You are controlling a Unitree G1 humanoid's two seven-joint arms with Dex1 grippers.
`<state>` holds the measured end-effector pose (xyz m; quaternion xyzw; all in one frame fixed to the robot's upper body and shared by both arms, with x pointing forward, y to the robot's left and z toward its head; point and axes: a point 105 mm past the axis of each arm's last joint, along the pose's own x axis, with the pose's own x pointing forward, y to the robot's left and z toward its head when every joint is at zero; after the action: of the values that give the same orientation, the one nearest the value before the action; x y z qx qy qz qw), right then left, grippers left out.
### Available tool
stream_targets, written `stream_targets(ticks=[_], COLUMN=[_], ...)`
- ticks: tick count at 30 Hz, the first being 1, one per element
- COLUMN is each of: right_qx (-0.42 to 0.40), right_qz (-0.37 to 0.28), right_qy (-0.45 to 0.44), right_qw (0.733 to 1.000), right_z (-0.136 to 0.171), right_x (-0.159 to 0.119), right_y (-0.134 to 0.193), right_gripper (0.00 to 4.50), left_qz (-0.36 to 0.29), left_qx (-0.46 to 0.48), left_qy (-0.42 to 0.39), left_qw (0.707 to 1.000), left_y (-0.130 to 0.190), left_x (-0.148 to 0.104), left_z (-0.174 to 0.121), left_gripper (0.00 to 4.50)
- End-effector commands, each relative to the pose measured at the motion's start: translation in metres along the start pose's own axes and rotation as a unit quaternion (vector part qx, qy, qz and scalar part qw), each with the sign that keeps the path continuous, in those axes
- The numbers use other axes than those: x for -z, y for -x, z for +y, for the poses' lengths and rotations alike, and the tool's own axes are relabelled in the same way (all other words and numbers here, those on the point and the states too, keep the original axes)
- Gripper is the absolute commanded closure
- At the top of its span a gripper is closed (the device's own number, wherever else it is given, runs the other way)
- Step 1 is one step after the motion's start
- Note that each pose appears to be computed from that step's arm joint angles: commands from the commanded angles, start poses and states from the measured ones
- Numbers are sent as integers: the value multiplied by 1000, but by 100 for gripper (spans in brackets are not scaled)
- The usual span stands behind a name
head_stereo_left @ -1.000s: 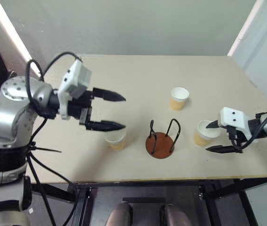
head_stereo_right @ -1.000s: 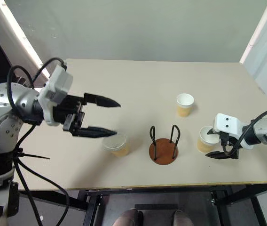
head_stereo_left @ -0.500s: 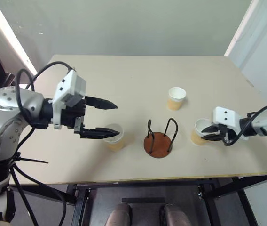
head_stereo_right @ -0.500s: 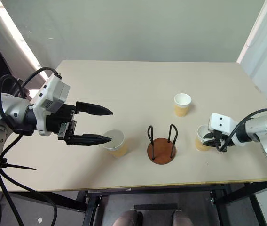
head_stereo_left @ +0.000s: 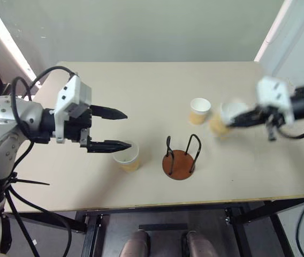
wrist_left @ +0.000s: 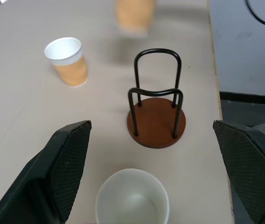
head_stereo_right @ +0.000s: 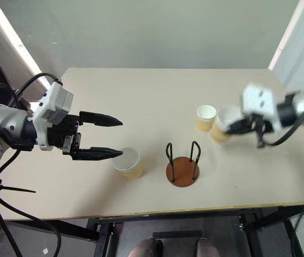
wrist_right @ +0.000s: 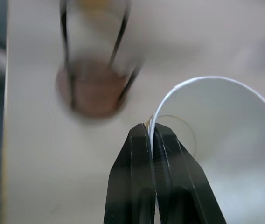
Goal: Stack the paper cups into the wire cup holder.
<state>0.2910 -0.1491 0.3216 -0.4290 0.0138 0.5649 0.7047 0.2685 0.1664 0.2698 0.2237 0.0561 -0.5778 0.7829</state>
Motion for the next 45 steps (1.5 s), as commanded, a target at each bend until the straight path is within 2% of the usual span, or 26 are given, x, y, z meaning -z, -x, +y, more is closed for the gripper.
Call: stream_targets(ticks=[1, 4, 8, 14, 19, 25, 28, 32, 36, 39, 41, 43, 45], right_qx=[-38, -100, -147, -173, -187, -190, -193, -174, -93, 6, 26, 13, 28], right_qz=[-37, -50, -30, -6, -21, 6, 20, 26, 44, 85, 124, 147, 163], right_qy=[21, 56, 65, 75, 79, 102, 112, 122, 106, 84, 66, 53, 42], right_qw=[998, 992, 987, 982, 979, 976, 974, 977, 989, 993, 990, 988, 985], right_z=[3, 19, 31, 40, 45, 47, 47, 37, -2, -46, -59, -60, -67], right_x=[-26, -39, -30, -13, -19, -16, -13, -16, -10, 17, 42, 62, 79], right_y=[-14, -31, -46, -59, -65, -71, -70, -66, -55, -59, -64, -71, -81], right_gripper=[441, 441, 441, 441, 441, 441, 386, 253, 121, 16, 7, 7, 7], left_qz=[-5, -6, -6, -2, 6, 3, 1, 2, -4, 1, 11, 13, 9], left_qx=[-9, -6, -5, -8, -18, -20, -19, -21, -91, -169, -193, -212, -209], left_qy=[-20, -20, -19, -14, -17, -18, -19, -18, -35, -44, -50, -46, -44], left_qw=[1000, 1000, 1000, 1000, 1000, 1000, 1000, 1000, 995, 985, 980, 976, 977], left_y=[5, 3, 1, 2, 0, -2, -3, -5, -5, -7, -12, -19, -26], left_x=[-6, -6, -4, -2, 1, 0, -1, 0, -1, 1, 5, 8, 10], left_z=[2, 1, 0, -4, -4, -3, -3, -1, 23, 52, 61, 69, 68], left_gripper=[0, 0, 0, 0, 0, 0, 0, 0, 0, 0, 0, 0, 0])
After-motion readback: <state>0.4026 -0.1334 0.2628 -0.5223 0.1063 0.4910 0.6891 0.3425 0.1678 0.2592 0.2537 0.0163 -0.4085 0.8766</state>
